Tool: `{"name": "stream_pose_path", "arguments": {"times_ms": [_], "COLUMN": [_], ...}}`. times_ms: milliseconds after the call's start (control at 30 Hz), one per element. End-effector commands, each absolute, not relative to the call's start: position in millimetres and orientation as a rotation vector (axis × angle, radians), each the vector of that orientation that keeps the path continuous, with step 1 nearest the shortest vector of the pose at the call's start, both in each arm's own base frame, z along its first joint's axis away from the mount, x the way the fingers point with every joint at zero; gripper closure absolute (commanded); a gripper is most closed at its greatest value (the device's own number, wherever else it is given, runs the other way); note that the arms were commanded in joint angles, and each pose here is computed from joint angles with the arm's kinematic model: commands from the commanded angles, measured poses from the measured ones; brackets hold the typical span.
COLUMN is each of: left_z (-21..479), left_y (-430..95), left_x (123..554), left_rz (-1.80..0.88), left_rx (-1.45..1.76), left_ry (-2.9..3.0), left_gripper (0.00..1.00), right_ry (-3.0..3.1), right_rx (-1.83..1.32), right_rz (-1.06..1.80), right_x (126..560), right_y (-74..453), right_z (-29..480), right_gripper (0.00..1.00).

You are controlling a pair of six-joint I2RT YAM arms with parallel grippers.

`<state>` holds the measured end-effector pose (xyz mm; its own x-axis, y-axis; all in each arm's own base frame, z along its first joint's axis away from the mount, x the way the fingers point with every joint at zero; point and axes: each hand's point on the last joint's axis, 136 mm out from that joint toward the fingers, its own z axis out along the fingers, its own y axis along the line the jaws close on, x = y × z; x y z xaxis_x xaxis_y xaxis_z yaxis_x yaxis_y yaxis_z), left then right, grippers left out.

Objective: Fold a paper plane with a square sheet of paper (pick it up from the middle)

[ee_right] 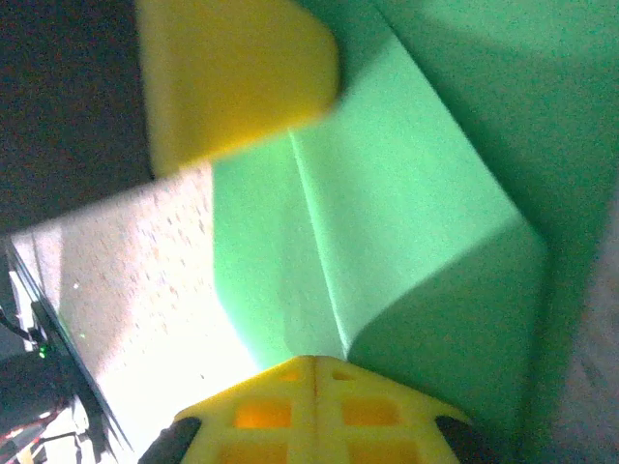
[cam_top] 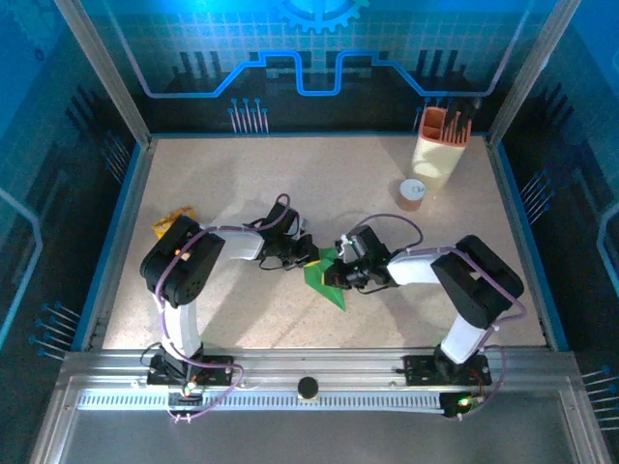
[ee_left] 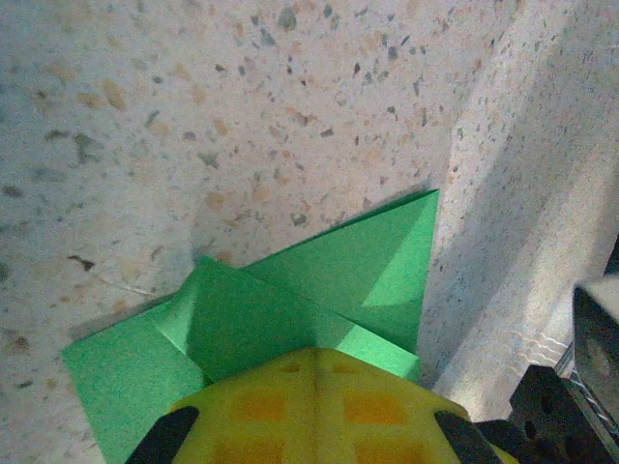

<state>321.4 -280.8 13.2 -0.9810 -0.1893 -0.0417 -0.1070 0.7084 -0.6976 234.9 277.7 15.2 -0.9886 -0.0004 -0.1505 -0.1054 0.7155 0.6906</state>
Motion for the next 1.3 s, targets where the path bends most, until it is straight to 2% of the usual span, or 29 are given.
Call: {"name": "stream_pose_path", "arguments": {"times_ms": [0, 267, 400, 467, 533, 633, 900, 1033, 1267], "left_z": [-23, -23, -20, -19, -17, -15, -12, -12, -10], "left_y": [-258, -257, -258, -259, -260, -262, -265, -265, -264], "left_x": [308, 307, 308, 307, 308, 308, 309, 309, 308], "left_rz": [-0.952, -0.948, -0.959, -0.968, -0.978, -0.997, -1.027, -1.028, -1.013], "left_rx": [-0.324, -0.329, -0.333, -0.336, -0.346, -0.366, -0.391, -0.394, -0.376], "left_ry": [2.908, 2.913, 2.909, 2.907, 2.906, 2.906, 2.904, 2.905, 2.91], "left_gripper": [1.0, 1.0, 1.0, 1.0, 1.0, 1.0, 1.0, 1.0, 1.0], "right_ry": [2.864, 2.867, 2.812, 2.781, 2.776, 2.802, 2.858, 2.862, 2.905], "right_rx": [-0.117, -0.118, -0.115, -0.089, -0.041, 0.033, 0.214, 0.232, 0.281], "right_rz": [1.075, 1.064, 1.098, 1.106, 1.101, 1.095, 1.115, 1.132, 1.095], "right_x": [205, 178, 175, 176, 177, 176, 168, 166, 159], "right_y": [261, 239, 236, 234, 232, 231, 236, 238, 238], "right_z": [6, 11, 32, 44, 51, 53, 37, 36, 21], "right_gripper": [0.96, 0.95, 0.92, 0.84, 0.72, 0.65, 0.62, 0.58, 0.58]}}
